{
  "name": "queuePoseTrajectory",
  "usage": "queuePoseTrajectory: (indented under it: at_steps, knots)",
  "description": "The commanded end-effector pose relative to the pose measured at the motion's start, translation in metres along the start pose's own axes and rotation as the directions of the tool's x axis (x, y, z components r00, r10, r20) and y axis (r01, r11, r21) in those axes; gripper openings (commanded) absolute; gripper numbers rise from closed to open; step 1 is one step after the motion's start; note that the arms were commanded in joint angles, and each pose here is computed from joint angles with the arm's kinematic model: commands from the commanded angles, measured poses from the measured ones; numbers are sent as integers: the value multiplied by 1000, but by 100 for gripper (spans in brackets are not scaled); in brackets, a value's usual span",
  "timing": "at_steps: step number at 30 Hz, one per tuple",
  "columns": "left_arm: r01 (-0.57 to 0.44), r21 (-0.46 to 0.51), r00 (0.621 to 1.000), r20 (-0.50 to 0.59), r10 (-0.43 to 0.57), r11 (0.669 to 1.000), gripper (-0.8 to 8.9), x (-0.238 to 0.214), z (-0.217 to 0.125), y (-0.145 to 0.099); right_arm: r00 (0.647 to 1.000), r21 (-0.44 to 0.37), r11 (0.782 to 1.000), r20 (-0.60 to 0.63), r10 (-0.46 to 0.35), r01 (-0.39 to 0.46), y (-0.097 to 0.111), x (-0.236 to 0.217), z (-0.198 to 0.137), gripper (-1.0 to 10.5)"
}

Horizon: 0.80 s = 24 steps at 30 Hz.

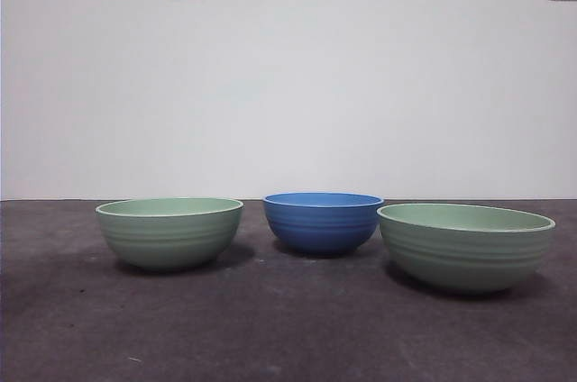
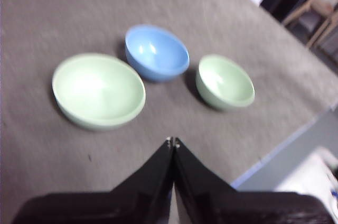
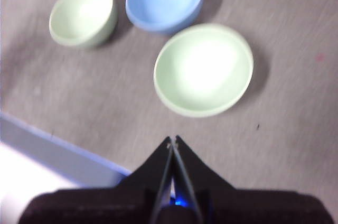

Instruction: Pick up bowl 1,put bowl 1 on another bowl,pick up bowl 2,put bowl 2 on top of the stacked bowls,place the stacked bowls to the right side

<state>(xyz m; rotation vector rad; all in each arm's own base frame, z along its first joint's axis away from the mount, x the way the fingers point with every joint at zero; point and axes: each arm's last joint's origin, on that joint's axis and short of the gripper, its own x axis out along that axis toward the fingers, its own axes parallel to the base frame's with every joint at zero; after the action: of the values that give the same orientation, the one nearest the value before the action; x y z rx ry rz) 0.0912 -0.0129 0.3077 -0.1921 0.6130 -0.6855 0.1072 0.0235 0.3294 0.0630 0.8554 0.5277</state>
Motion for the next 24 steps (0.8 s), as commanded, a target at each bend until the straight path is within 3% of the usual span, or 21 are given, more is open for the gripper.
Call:
queuePoseTrajectory:
  at_steps: [1, 6, 8, 10, 12, 14, 24]
  knots:
    - [23, 74, 999, -47, -19, 997, -7, 1, 0, -2, 999, -47, 999, -32, 11, -12, 2, 0, -2, -11]
    - [28, 60, 998, -56, -25, 998, 21, 2, 0, -2, 1000, -47, 999, -26, 8, -9, 2, 0, -1, 11]
    - [4, 28, 998, -58, -2, 1000, 176, 2, 0, -2, 1000, -30, 1000, -26, 4, -5, 2, 1, 0, 62]
    - [-29, 22, 998, -63, 31, 999, 408, 2, 0, -1, 1000, -7, 1000, -27, 4, -4, 1, 2, 1, 251]
    - [-44, 15, 997, -65, 45, 999, 506, 2, 0, 0, 999, 2, 1000, -32, 7, -7, 1, 3, 1, 453]
    - [-47, -3, 997, -65, 47, 999, 503, 2, 0, 0, 999, 7, 1000, -38, 7, -7, 0, 4, 2, 572]
    - [-47, -2, 997, -64, 47, 999, 503, 2, 0, 0, 998, 63, 998, -65, 2, 2, -7, 18, 12, 567]
